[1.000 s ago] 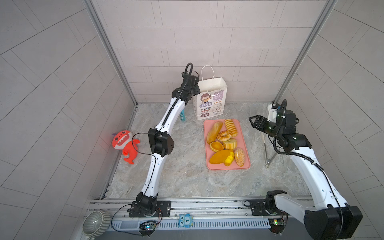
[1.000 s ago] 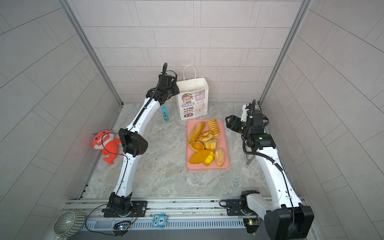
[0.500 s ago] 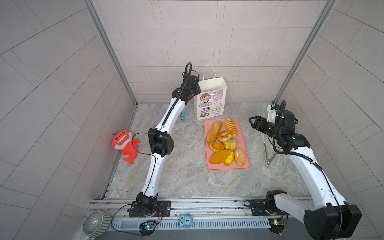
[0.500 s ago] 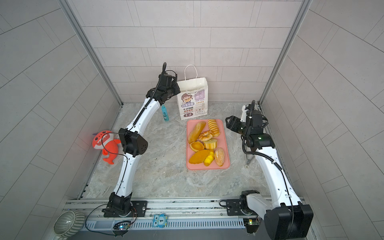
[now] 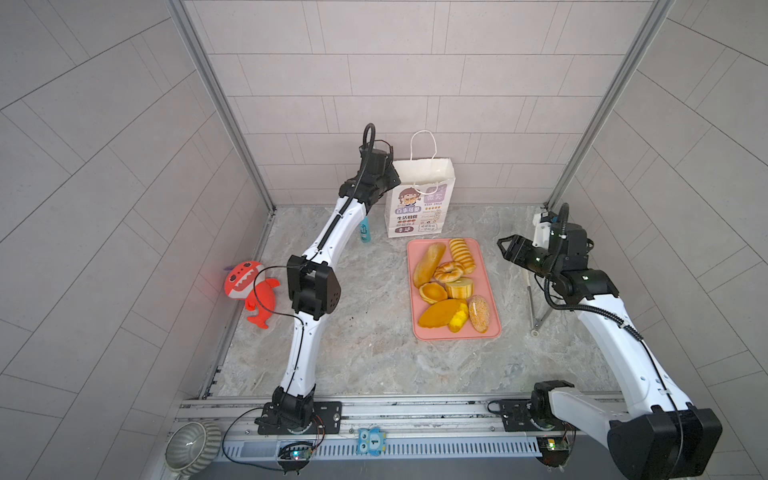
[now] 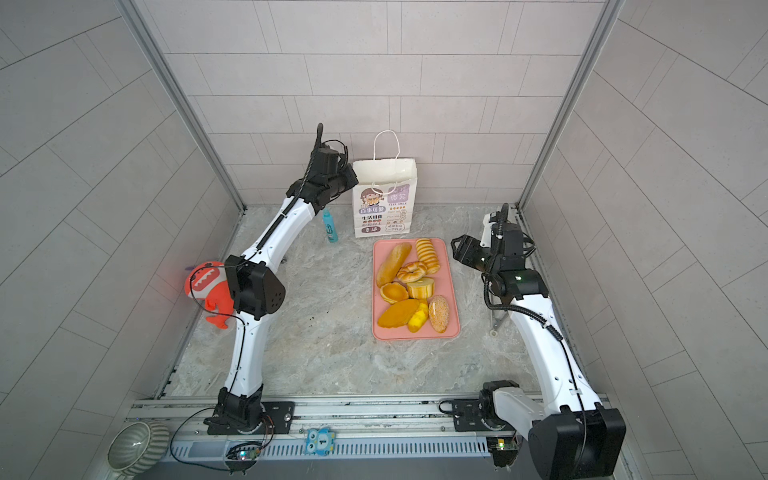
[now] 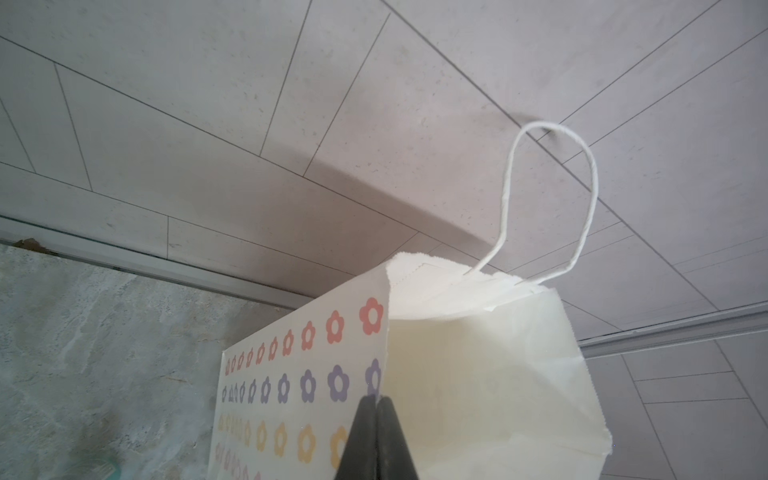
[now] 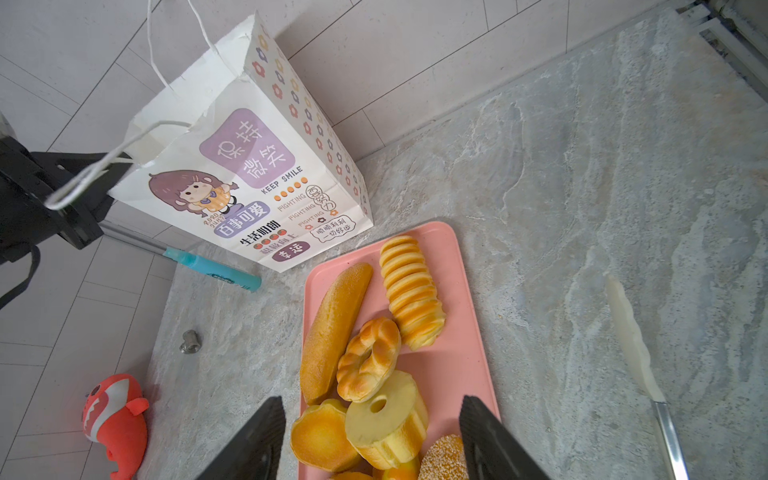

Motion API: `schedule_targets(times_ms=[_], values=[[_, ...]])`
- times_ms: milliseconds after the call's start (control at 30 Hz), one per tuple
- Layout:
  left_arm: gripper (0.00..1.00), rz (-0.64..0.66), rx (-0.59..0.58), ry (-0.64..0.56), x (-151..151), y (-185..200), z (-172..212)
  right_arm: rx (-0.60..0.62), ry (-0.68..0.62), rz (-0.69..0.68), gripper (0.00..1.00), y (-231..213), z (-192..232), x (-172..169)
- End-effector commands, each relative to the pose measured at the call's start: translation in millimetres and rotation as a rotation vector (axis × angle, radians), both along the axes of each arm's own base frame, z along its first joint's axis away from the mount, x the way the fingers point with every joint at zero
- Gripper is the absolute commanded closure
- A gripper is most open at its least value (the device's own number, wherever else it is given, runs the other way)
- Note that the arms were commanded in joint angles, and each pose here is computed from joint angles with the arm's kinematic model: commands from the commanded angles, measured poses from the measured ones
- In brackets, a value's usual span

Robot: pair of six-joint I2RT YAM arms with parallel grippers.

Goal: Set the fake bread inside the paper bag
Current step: 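Grip the bag's top edge with the left gripper and lift it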

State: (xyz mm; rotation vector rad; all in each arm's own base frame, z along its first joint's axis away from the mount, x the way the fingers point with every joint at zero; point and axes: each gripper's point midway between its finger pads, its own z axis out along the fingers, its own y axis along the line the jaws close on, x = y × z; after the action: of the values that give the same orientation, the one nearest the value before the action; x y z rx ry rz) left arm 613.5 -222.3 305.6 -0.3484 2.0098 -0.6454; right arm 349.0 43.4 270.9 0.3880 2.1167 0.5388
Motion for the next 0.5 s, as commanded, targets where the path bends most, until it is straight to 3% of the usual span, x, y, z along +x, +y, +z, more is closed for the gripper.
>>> schedule_targets(times_ms=[0,467], values=[[1.00,-0.023,-0.090,-0.126,-13,2,65,0.002,-0.014,-0.009,0.33,-1,5,-6],[1.00,-0.071,-0.249,-0.232,-55,8,140,0.001,-0.013,-0.011,0.34,0,4,-10]])
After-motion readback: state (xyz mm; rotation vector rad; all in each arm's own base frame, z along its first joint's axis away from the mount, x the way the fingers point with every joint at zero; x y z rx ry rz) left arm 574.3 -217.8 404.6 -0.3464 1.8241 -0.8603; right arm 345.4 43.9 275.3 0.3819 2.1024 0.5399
